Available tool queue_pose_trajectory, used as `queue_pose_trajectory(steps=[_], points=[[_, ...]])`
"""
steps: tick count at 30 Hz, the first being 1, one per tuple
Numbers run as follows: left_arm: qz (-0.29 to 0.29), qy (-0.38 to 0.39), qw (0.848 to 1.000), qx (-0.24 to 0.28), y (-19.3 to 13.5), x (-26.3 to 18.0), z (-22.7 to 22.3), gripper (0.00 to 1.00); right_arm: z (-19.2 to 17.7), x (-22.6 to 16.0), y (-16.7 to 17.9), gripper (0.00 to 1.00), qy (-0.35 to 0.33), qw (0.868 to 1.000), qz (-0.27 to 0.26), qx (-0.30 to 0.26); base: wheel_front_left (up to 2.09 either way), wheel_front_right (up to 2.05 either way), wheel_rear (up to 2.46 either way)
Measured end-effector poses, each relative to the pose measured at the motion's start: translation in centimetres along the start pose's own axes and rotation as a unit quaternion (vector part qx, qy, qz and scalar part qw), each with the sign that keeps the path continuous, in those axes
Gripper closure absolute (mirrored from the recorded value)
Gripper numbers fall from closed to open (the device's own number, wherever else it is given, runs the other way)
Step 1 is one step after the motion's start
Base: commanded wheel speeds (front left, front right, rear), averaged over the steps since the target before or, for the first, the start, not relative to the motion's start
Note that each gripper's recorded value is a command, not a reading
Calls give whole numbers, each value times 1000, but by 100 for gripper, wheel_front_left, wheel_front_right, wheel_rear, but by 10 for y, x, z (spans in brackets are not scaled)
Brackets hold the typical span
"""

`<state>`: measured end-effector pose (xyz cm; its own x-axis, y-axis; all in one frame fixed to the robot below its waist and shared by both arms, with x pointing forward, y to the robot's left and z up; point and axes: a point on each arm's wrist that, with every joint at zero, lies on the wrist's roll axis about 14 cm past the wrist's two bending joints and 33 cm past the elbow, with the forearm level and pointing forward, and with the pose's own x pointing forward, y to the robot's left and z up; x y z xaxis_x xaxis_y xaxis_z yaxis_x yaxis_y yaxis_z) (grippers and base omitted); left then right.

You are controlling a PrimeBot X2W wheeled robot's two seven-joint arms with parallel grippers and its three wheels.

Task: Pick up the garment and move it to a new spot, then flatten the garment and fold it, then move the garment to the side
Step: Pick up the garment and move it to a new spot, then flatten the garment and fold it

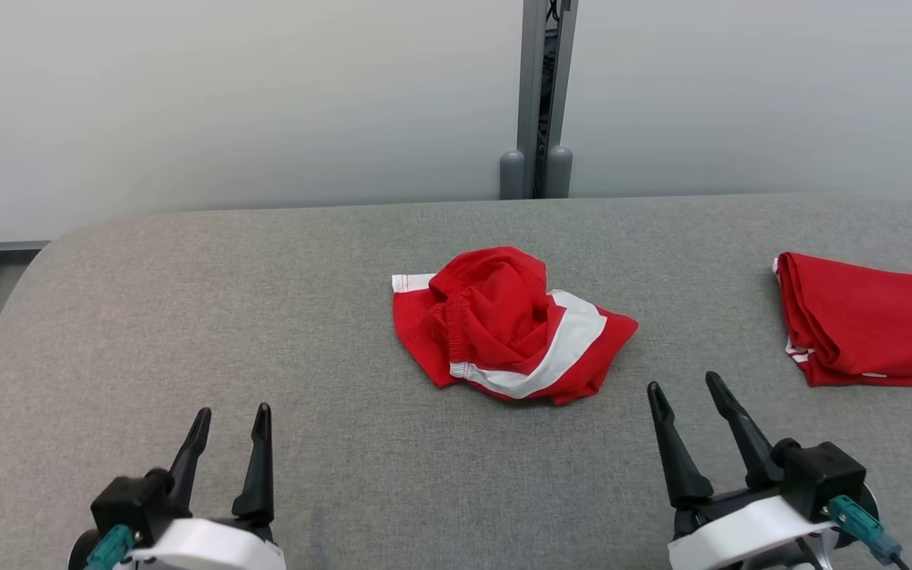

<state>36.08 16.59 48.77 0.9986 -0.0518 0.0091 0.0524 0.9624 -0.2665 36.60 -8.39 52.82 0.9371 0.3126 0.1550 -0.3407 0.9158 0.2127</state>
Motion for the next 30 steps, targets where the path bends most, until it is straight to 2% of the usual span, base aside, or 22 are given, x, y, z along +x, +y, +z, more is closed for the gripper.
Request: queue_pose_trajectory(steps=[15, 30], points=[[22, -2, 1000, 18, 7, -39, -7, 0, -4, -19, -10, 0, 7, 1000, -22, -6, 0, 0, 0], [28, 10, 1000, 10, 10, -39, -14, 0, -9, -19, -8, 0, 15, 1000, -20, -5, 0, 0, 0]])
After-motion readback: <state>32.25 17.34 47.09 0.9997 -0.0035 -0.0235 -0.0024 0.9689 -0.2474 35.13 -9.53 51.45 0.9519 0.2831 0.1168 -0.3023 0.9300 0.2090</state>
